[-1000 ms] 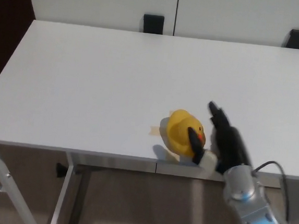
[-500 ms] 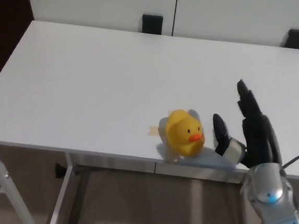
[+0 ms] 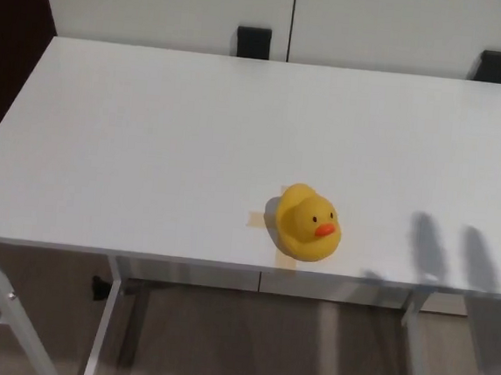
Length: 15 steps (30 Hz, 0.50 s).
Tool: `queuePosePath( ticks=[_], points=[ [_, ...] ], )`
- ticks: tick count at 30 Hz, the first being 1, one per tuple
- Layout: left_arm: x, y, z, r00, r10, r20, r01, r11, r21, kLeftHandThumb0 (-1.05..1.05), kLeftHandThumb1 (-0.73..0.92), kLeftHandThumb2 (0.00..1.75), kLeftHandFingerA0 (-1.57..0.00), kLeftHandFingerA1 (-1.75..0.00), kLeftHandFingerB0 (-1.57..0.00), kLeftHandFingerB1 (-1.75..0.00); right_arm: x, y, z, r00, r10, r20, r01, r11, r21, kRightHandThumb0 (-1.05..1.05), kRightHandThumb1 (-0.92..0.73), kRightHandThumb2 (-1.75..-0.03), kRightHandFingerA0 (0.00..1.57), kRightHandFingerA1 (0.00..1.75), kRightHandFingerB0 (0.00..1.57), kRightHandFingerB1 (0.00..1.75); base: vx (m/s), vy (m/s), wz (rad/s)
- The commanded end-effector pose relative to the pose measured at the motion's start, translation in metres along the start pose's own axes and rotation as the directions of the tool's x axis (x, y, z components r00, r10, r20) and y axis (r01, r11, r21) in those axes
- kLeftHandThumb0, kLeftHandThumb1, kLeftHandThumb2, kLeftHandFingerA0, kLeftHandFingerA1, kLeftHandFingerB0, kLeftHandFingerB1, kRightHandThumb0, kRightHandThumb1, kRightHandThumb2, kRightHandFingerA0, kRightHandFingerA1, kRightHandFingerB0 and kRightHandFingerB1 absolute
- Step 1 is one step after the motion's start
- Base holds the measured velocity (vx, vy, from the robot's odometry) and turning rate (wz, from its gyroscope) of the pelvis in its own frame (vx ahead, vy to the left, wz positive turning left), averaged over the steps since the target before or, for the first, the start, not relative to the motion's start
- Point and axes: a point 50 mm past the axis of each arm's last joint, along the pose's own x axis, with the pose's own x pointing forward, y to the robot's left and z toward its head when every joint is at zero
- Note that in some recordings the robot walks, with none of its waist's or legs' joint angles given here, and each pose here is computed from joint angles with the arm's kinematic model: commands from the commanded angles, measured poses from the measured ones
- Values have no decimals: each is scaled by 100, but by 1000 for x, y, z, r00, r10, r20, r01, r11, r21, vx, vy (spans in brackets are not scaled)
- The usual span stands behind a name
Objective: The robot uses its right hand to push the yellow duck toy to the center of the white desk.
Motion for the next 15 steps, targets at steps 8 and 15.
queuePosePath(
  ticks=[8, 15],
  points=[
    [0, 9, 5, 999, 30, 38, -30, 1000, -2, -9, 50, 103, -90, -91, -98, -99, -93, -151, -95, 945, -269, -188, 287, 955, 76, -71, -49, -93, 25, 70, 2, 57, 0, 0, 0],
    [1, 8, 6, 999, 33, 38, -33, 999, -2, -12, 50, 97, -93, -93, -99, -99, -147, -149, -152, 821, -402, -406, 433, 901, -17, -43, -67, -70, 37, 79, 13, 66, 0, 0, 0]
  ],
)
